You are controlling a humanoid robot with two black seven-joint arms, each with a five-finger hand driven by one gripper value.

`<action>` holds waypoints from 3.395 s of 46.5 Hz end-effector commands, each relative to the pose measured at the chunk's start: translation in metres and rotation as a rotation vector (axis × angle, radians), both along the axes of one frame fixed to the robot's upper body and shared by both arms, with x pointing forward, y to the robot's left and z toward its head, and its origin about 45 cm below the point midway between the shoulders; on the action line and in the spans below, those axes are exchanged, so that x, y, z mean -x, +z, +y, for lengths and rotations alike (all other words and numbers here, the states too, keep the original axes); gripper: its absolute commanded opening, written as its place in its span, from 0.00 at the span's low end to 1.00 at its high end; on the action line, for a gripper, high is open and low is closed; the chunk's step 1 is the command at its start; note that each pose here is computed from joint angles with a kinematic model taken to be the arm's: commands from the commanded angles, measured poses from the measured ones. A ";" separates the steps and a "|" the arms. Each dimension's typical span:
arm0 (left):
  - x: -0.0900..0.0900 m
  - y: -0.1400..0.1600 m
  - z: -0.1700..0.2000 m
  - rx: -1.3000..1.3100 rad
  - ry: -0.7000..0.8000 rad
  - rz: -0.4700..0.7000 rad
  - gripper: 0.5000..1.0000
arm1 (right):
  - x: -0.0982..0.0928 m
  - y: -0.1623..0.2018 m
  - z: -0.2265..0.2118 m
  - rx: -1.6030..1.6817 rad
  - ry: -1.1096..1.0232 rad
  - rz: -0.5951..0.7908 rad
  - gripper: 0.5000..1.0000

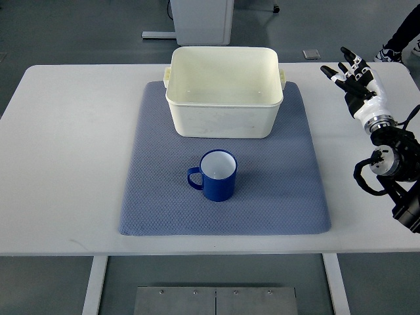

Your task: Place cup in box with right hand

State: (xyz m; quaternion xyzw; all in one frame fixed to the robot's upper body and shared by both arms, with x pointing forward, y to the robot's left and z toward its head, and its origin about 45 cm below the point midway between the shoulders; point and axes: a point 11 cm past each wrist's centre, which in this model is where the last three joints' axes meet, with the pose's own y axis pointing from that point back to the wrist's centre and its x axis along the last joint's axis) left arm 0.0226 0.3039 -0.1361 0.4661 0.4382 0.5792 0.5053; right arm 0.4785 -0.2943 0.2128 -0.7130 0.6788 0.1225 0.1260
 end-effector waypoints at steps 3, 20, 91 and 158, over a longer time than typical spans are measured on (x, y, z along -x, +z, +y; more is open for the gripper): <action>0.000 0.000 0.000 0.000 -0.001 0.000 1.00 | -0.001 0.003 0.000 0.001 0.001 -0.006 1.00; 0.000 0.000 0.000 0.000 0.000 0.000 1.00 | -0.001 0.003 -0.001 0.002 0.000 -0.006 1.00; 0.000 0.000 0.000 0.001 0.000 0.000 1.00 | 0.030 0.123 0.107 0.196 0.472 -0.385 1.00; 0.000 0.000 0.000 0.000 0.000 0.000 1.00 | 0.111 0.020 0.174 0.521 0.898 -0.312 1.00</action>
